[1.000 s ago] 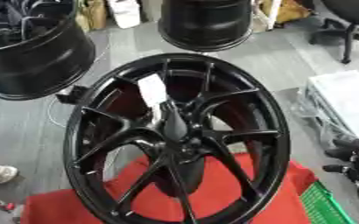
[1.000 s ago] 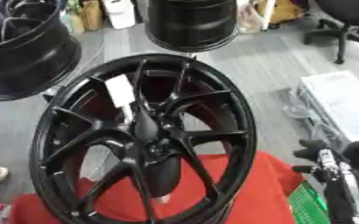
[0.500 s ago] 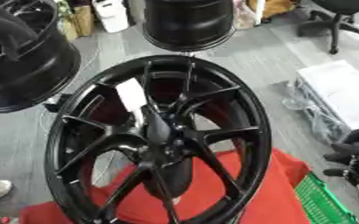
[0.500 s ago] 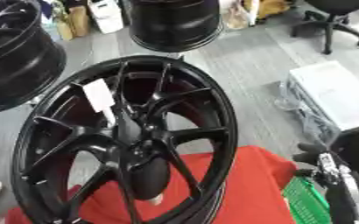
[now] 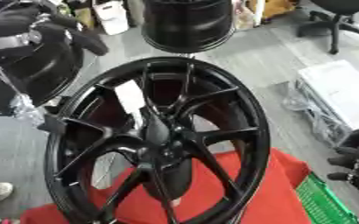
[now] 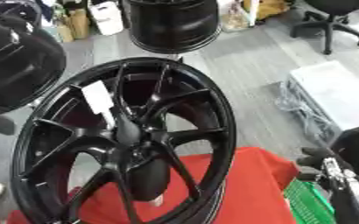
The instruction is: Pull the pin out of the wheel hub.
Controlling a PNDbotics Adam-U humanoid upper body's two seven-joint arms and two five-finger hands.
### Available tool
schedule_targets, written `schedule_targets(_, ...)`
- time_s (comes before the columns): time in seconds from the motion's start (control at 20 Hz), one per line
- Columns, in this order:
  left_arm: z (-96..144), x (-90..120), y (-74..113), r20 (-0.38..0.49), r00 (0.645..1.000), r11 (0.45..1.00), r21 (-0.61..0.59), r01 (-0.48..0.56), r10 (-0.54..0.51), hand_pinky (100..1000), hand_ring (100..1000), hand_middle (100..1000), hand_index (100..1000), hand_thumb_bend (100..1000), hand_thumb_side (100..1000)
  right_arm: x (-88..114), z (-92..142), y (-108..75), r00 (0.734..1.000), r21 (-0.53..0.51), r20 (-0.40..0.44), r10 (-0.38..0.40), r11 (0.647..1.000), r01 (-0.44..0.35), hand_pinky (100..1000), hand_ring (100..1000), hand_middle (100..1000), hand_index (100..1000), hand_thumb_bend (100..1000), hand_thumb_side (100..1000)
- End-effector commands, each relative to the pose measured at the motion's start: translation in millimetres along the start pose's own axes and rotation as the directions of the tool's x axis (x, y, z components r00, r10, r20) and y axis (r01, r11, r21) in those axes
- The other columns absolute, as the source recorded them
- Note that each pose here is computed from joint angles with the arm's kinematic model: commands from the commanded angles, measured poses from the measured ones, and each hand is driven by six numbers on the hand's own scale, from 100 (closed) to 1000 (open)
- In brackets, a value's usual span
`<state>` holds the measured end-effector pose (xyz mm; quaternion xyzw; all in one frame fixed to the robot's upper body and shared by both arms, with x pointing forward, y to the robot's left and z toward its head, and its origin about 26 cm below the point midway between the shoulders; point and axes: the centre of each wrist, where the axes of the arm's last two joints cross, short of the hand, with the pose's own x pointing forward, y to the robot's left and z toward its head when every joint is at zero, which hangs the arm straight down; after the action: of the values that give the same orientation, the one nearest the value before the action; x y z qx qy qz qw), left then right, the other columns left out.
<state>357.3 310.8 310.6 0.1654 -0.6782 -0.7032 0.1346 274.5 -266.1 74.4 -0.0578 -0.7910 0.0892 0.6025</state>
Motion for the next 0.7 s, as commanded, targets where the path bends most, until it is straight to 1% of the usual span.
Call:
schedule_targets(0.05, -6.5, -9.5, 0.5, 0.246, 0.944, 0.889, -0.347, 0.298, -0.221, 639, 498, 777, 875, 703, 394, 7.1, -2.9, -3.0, 0.999, 0.016, 0.03, 0.021, 1.0, -0.021, 614, 763, 569, 746, 100, 937)
schedule_targets(0.3, -19.6, -18.3, -3.1, 0.217, 0.944, 0.874, -0.37, 0.316, -0.25, 641, 486, 775, 873, 712, 355, 7.8, -4.1, -1.6, 0.999, 0.028, 0.033, 0.019, 0.999, -0.02, 614, 763, 569, 746, 100, 944)
schedule_targets(0.5, -27.2, -19.5, -9.4, 0.207, 0.939, 0.841, -0.421, 0.34, -0.277, 636, 465, 758, 856, 706, 332, 8.3, -4.7, -1.3, 0.999, 0.031, 0.036, 0.017, 0.999, -0.019, 614, 763, 569, 746, 100, 946)
schedule_targets(0.7, -28.9, -22.1, -16.9, 0.189, 0.937, 0.809, -0.474, 0.348, -0.292, 632, 452, 746, 843, 703, 316, 8.3, -5.1, -1.4, 0.999, 0.031, 0.036, 0.017, 0.999, -0.018, 613, 763, 569, 746, 100, 945)
